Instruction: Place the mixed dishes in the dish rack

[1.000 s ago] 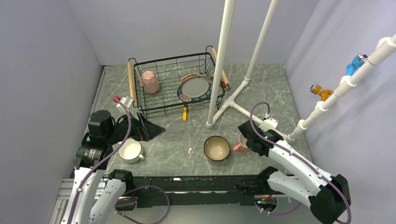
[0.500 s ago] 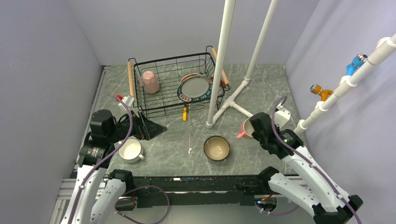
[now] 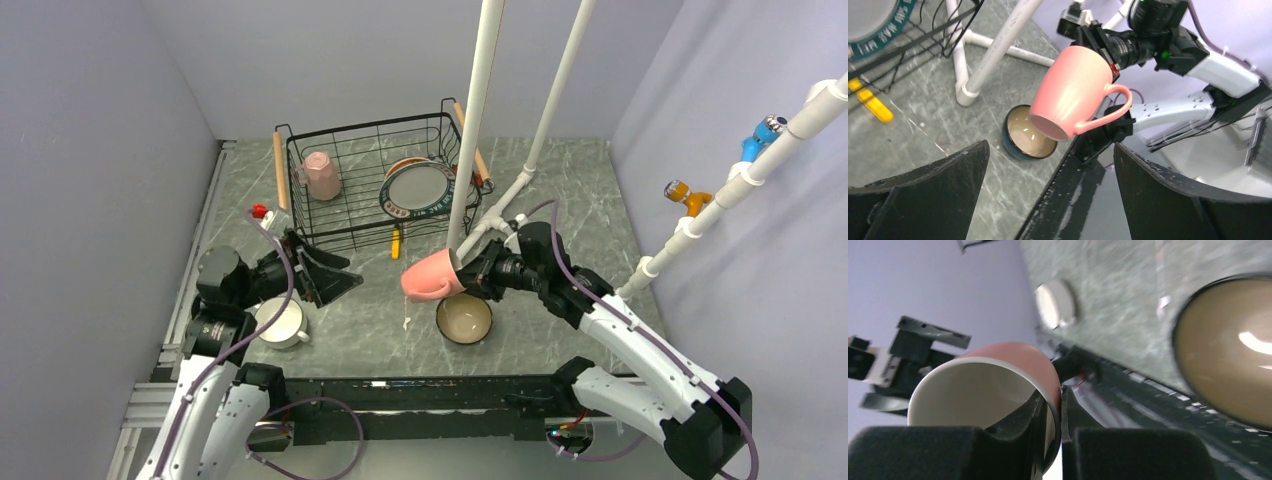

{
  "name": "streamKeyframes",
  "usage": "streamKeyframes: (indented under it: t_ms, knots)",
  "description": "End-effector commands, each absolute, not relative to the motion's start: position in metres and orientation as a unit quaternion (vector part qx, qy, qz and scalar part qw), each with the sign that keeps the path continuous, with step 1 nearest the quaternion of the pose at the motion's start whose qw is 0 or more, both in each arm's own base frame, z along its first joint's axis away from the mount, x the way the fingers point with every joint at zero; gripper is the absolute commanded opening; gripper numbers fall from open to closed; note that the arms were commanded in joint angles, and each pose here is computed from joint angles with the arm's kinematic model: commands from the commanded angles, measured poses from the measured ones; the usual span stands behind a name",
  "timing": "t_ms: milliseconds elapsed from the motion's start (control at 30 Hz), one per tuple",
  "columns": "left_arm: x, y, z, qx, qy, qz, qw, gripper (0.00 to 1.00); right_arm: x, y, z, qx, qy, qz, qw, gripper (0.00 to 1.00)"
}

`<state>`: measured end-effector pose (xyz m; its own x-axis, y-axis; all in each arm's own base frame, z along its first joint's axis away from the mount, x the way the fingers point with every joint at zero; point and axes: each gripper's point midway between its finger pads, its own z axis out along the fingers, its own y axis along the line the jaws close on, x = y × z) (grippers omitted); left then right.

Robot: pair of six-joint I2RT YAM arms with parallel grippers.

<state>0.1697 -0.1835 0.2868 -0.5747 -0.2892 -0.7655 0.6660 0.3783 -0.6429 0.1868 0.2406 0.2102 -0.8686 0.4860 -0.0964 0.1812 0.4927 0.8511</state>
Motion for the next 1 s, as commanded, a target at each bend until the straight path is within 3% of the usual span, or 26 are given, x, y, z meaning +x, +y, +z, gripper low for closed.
streamKeyframes:
  t_ms: [0, 300, 567, 967]
  knots:
    - [0.152, -0.184, 0.322, 0.253, 0.633, -0.500, 0.534, 0.99, 0.163, 0.279, 0.312, 0.137, 0.737, 0.658, 0.074, 0.00]
    - [0.160, -0.196, 0.340, 0.379, 0.497, -0.331, 0.707, 0.99, 0.163, 0.283, 0.294, 0.207, 0.700, 0.683, -0.015, 0.00]
    - [0.152, -0.230, 0.339, 0.457, 0.436, -0.334, 0.699, 0.99, 0.156, 0.282, 0.295, 0.199, 0.696, 0.690, -0.026, 0.00]
    - [0.148, -0.262, 0.329, 0.492, 0.425, -0.343, 0.679, 0.99, 0.149, 0.283, 0.290, 0.190, 0.682, 0.704, -0.056, 0.00]
